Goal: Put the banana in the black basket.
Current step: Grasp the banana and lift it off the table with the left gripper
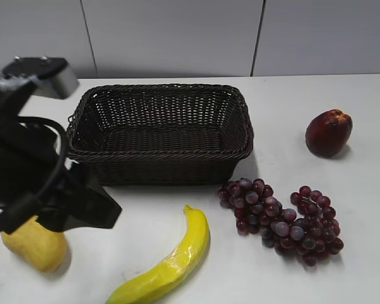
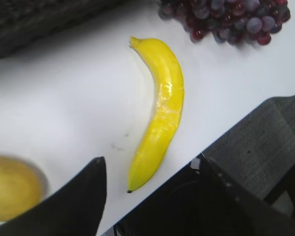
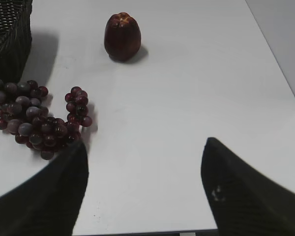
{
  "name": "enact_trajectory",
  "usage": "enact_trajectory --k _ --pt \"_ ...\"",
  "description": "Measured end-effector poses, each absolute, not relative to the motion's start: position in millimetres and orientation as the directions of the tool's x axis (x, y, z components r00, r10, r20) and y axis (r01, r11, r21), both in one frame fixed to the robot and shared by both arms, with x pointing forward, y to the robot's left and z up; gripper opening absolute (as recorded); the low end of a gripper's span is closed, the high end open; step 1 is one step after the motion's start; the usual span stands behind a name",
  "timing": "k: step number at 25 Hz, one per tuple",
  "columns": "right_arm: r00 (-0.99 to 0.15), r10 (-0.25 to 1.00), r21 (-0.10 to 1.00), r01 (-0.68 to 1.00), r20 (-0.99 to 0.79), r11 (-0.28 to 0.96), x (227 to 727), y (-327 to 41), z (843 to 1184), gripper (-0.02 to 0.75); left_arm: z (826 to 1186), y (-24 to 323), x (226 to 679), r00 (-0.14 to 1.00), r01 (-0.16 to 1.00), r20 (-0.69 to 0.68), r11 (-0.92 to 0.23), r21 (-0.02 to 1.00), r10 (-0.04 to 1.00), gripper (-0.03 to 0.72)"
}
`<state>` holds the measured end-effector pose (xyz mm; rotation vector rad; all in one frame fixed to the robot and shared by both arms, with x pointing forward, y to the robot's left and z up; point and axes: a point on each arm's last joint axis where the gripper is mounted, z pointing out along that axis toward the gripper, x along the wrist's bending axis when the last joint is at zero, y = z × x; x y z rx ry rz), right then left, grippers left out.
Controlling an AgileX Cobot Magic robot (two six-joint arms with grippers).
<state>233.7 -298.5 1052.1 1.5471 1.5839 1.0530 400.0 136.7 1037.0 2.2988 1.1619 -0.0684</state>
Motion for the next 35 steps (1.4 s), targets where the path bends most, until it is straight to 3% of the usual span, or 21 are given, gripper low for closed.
enact_trajectory --k 7,17,24,35 --pt "-0.066 0.995 0.893 0.449 0.069 -0.032 234 -298 1052 0.572 1020 82 396 0.685 0.724 -0.292 -0.577 0.378 0.668 0.581" --pt "-0.066 0.995 0.893 0.449 0.069 -0.032 234 -298 1052 0.572 997 16 391 0.738 0.675 -0.164 -0.706 0.214 0.655 0.581" --pt "-0.066 0.995 0.893 0.449 0.069 -0.032 234 -298 1052 0.572 964 0 402 0.721 0.693 -0.072 -0.715 0.093 0.69 0.589" --pt "-0.066 0.995 0.893 0.448 0.069 -0.032 234 -298 1052 0.572 928 -12 414 0.74 0.669 -0.006 -0.735 0.111 0.672 0.639"
